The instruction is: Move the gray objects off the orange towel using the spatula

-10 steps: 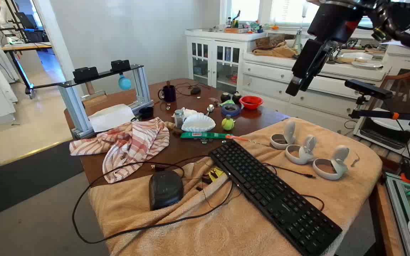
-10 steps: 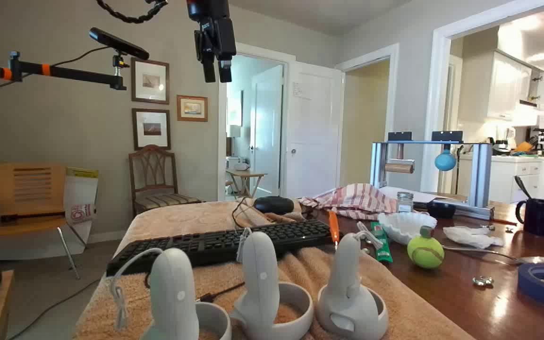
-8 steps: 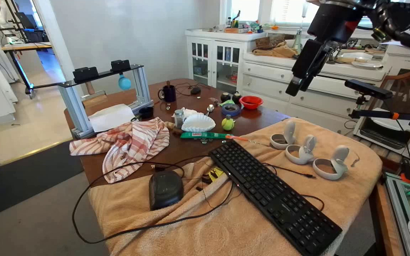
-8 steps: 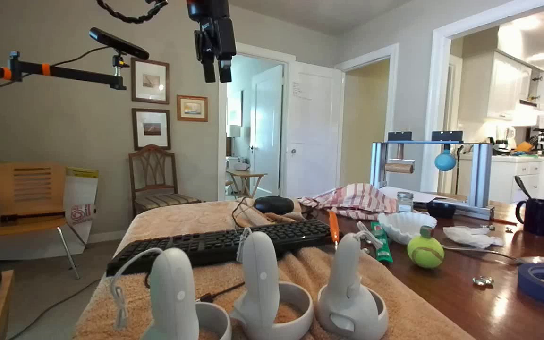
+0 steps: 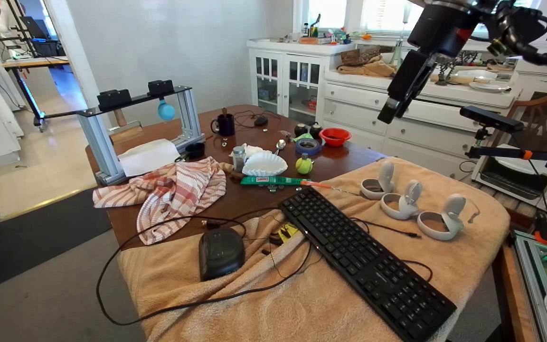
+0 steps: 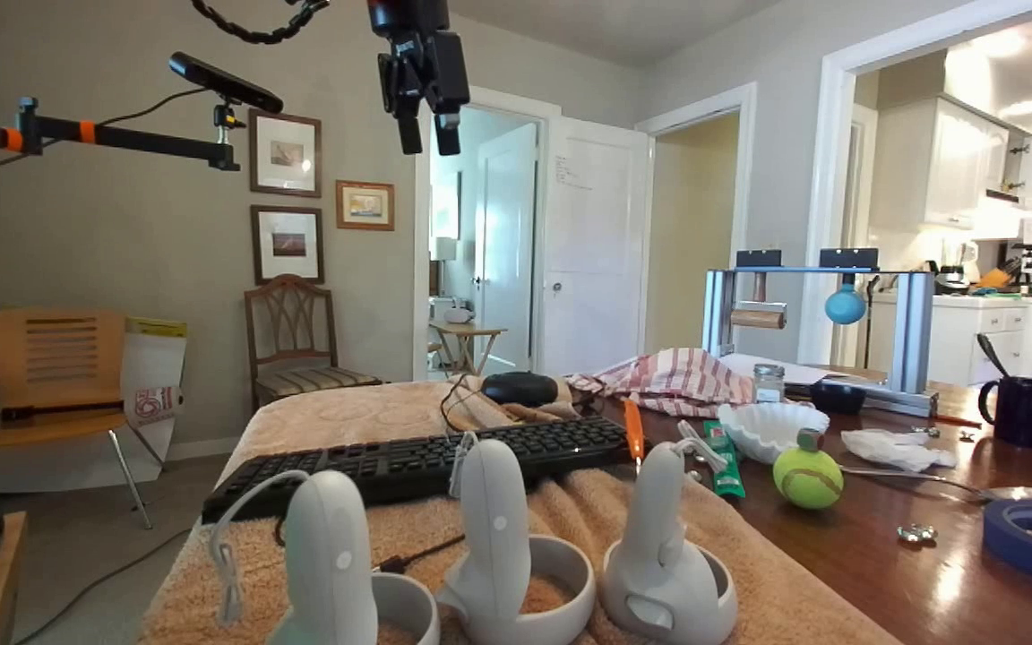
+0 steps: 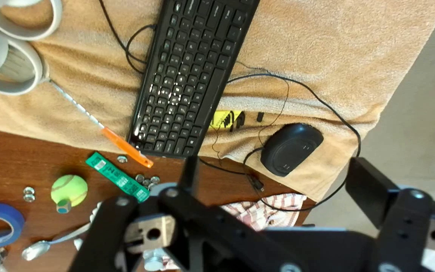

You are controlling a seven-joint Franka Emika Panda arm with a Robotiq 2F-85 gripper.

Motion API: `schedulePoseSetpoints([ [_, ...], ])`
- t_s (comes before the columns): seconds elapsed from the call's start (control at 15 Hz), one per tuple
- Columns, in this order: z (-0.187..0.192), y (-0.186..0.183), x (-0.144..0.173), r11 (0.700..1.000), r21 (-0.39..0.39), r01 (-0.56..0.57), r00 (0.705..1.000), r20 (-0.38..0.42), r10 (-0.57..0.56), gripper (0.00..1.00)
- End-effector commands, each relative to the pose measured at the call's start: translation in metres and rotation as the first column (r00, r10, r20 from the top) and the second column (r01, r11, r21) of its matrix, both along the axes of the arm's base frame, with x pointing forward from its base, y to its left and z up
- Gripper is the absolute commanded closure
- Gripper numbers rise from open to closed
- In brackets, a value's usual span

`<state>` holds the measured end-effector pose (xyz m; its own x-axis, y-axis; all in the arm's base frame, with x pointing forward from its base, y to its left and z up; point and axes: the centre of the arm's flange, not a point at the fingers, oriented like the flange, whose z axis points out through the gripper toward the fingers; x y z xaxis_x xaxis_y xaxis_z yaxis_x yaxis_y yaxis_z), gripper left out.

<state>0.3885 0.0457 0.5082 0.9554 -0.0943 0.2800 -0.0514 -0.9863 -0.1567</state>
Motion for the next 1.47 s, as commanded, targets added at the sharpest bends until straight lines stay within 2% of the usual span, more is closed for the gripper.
schedulePoseSetpoints([
  [0.0,-0.030,-0.040,-0.006,0.990,0.028,-0.137,0.987,0.086,0.134,0.00],
  [0.2,-0.053,-0.064,-0.011,0.967,0.030,-0.254,0.960,0.129,0.248,0.00],
  [0.33,-0.067,-0.080,-0.016,0.943,0.009,-0.333,0.930,0.166,0.327,0.00],
  [0.53,-0.087,-0.107,-0.018,0.928,-0.040,-0.369,0.906,0.205,0.369,0.00],
  [0.73,-0.102,-0.131,-0.016,0.906,-0.062,-0.419,0.884,0.201,0.422,0.00],
  [0.93,-0.118,-0.150,-0.010,0.863,-0.054,-0.501,0.845,0.182,0.502,0.00],
  [1.27,-0.148,-0.175,0.011,0.841,-0.062,-0.537,0.831,0.135,0.540,0.00],
  [1.4,-0.162,-0.181,0.023,0.849,-0.089,-0.521,0.842,0.110,0.529,0.00],
])
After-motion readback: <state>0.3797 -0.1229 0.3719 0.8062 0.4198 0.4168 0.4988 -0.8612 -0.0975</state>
